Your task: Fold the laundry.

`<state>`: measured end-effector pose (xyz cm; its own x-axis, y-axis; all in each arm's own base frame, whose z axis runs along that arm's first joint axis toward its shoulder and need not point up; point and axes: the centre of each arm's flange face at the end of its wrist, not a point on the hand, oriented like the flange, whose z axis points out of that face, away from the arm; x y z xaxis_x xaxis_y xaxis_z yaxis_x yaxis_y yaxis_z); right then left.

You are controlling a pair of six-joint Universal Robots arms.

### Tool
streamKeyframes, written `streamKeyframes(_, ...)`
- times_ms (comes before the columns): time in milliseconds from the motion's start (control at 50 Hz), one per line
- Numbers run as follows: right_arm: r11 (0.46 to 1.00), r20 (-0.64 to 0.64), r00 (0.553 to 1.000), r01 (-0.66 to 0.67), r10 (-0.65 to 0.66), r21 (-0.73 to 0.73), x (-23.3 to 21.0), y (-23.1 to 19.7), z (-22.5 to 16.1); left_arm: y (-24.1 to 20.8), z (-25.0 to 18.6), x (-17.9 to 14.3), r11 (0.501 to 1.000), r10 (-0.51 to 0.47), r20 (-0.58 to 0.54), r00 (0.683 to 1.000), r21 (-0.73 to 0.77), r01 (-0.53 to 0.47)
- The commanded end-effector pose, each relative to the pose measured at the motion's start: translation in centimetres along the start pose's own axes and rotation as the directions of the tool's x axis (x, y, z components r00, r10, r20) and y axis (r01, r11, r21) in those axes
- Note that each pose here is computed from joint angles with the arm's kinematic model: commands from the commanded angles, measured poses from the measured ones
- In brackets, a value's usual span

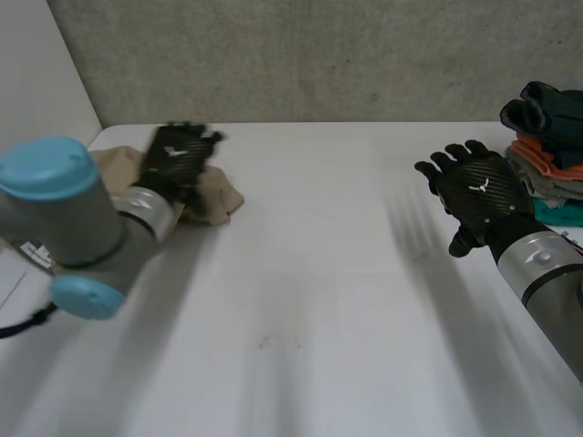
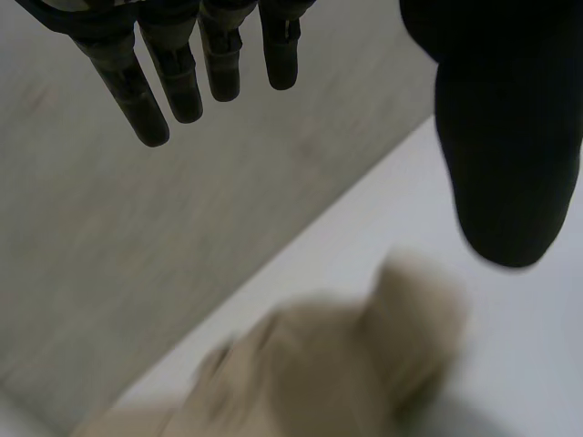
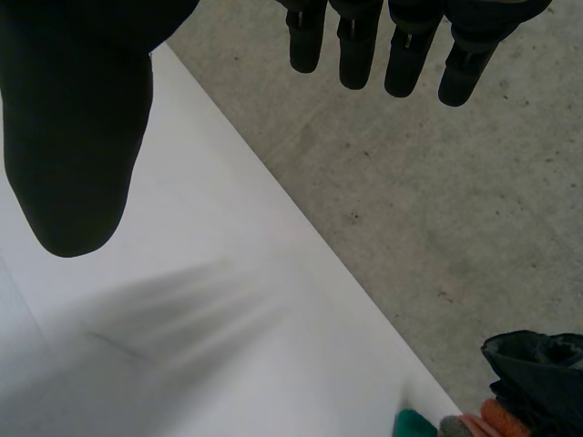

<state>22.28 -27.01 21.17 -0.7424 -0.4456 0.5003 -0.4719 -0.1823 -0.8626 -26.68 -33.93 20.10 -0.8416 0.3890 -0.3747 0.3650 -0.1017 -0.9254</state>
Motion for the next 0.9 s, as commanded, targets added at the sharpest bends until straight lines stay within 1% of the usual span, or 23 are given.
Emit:
streamKeyframes(20,1.0,-0.002,1.0,0.004,-0.004,0.002,0.1,-0.1,0.0,3.6,0.6,-3.5,0.985,0.018,0.081,0.997,-0.172,-0.004)
streamKeyframes(80,1.0,0.0,1.0,0.003,-0.003,0.001,0.0,0.0,0.0,6.4,2.0,-3.8,0.977,0.014,0.091,0.996,-0.215,0.006)
streamKeyframes(180,1.0,0.004,1.0,0.0,0.0,-0.003,-0.2,0.1,0.0,9.1,3.7,-4.3,0.969,0.012,0.102,0.995,-0.248,0.013)
streamKeyframes(260,1.0,0.008,1.0,-0.001,0.001,-0.006,-0.2,0.2,-0.1,9.3,4.5,-4.7,0.974,0.013,0.116,0.993,-0.228,0.014)
streamKeyframes(300,1.0,0.007,1.0,-0.001,0.001,-0.007,-0.2,0.2,-0.1,8.5,4.9,-4.8,0.981,0.014,0.119,0.993,-0.192,0.009)
streamKeyframes(360,1.0,0.002,1.0,-0.001,0.001,-0.008,-0.1,0.3,-0.1,7.9,4.8,-4.1,0.985,0.007,0.109,0.994,-0.172,0.012)
streamKeyframes(420,1.0,-0.001,1.0,-0.001,0.001,-0.01,0.0,0.3,0.0,4.7,3.9,-2.5,0.994,-0.011,0.075,0.997,-0.107,0.019)
streamKeyframes(440,1.0,-0.004,1.0,0.0,0.0,-0.01,0.0,0.3,0.0,2.6,3.0,-1.1,0.998,-0.026,0.041,0.999,-0.062,0.028)
streamKeyframes(500,1.0,-0.015,1.0,0.003,-0.003,-0.006,0.3,0.1,0.1,0.0,1.3,1.3,0.999,-0.05,-0.029,0.998,-0.011,0.05)
streamKeyframes(520,1.0,-0.032,0.999,0.008,-0.008,-0.006,0.8,0.1,0.2,-1.2,0.2,3.0,0.998,-0.062,-0.089,0.994,0.015,0.063)
streamKeyframes(580,1.0,-0.058,0.998,0.011,-0.011,-0.004,1.7,0.1,0.3,-2.5,-1.5,5.7,0.997,-0.062,-0.192,0.979,0.037,0.07)
streamKeyframes(600,1.0,-0.07,0.997,0.012,-0.012,-0.005,2.2,0.1,0.4,-3.1,-3.0,7.9,0.996,-0.056,-0.274,0.96,0.052,0.073)
streamKeyframes(640,1.0,-0.079,0.997,0.012,-0.013,-0.005,2.5,0.1,0.4,-3.5,-4.6,10.3,0.996,-0.05,-0.363,0.931,0.057,0.076)
streamKeyframes(660,1.0,-0.083,0.996,0.013,-0.013,-0.004,2.6,0.0,0.4,-3.6,-5.7,11.6,0.996,-0.045,-0.407,0.912,0.056,0.074)
streamKeyframes(680,1.0,-0.087,0.996,0.013,-0.013,-0.006,2.8,0.0,0.4,-3.6,-7.1,13.3,0.996,-0.037,-0.466,0.884,0.055,0.071)
streamKeyframes(700,1.0,-0.087,0.996,0.011,-0.012,-0.012,2.9,0.1,0.4,-3.6,-7.8,14.1,0.996,-0.034,-0.49,0.871,0.053,0.069)
streamKeyframes(760,1.0,-0.086,0.996,0.008,-0.01,-0.025,3.0,0.3,0.4,-3.7,-9.8,16.0,0.997,-0.026,-0.546,0.837,0.052,0.064)
streamKeyframes(780,1.0,-0.085,0.996,0.007,-0.009,-0.027,3.0,0.3,0.4,-3.9,-10.1,16.2,0.996,-0.023,-0.551,0.834,0.055,0.064)
streamKeyframes(820,0.999,-0.08,0.997,0.002,-0.004,-0.032,2.9,0.3,0.3,-4.3,-10.3,16.1,0.995,-0.02,-0.55,0.835,0.067,0.068)
streamKeyframes(900,0.999,-0.065,0.998,-0.005,0.003,-0.04,2.6,0.5,0.3,-6.1,-10.1,14.5,0.991,-0.012,-0.504,0.864,0.11,0.078)
